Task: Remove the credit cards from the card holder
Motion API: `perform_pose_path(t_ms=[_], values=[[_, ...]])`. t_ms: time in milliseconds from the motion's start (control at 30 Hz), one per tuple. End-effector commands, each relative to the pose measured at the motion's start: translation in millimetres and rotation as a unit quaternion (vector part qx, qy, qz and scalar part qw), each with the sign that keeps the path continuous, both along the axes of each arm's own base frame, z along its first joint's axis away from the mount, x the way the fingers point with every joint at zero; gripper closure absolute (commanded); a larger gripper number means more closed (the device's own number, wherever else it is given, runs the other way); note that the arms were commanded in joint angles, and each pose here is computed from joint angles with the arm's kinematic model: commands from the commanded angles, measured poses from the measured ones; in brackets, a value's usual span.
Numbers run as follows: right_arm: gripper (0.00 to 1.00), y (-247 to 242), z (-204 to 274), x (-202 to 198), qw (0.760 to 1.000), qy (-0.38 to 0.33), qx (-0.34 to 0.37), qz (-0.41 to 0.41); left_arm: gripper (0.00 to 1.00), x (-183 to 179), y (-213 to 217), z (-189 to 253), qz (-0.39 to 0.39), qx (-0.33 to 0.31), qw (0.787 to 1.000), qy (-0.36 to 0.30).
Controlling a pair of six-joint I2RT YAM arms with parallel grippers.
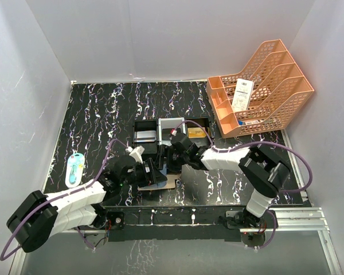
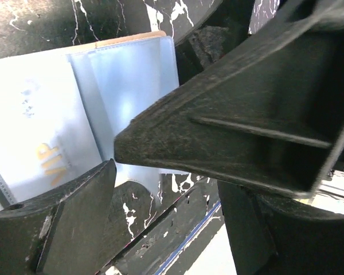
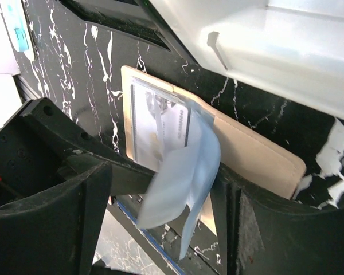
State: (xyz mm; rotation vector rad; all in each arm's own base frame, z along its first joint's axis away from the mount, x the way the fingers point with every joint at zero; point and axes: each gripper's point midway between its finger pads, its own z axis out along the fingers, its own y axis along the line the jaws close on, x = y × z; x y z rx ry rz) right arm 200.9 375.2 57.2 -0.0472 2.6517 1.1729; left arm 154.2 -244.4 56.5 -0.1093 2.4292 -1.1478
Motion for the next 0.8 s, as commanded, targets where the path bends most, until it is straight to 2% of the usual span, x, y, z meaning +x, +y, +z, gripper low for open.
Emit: perform_pose_path(t_ms=[0,233,367,467,533,600,700,767], values=[[0.31,-10,19,-1,1.000,-0.012,-0.012,-0.012,0.31,11,-11,16,0.003,-0.031,0.999,-0.017],[0.28,-58,16,17,0.991,-0.022,-0.085,-0.105,0.31,12,-22,18,-0.019,-0.036,0.999,-0.010],[0.32,-65,29,21,0.990,-0.040,-0.069,-0.117,0.32,8,-32,13,-0.048,-0.039,0.998,0.009],[0.37,-57,38,17,0.994,-0.043,-0.043,-0.094,0.37,9,-30,13,-0.046,-0.024,0.999,0.011],[0.41,-49,43,14,0.996,-0.041,-0.026,-0.076,0.39,16,-17,21,-0.013,0.002,1.000,-0.004],[0.44,-40,48,12,0.998,-0.039,-0.006,-0.058,0.40,25,12,21,0.056,0.058,0.997,-0.008],[0.47,-30,54,11,0.998,-0.045,0.010,-0.044,0.39,25,72,20,0.171,0.151,0.974,0.001],[0.47,-24,58,12,0.998,-0.055,0.010,-0.036,0.37,22,102,25,0.220,0.185,0.958,-0.007]])
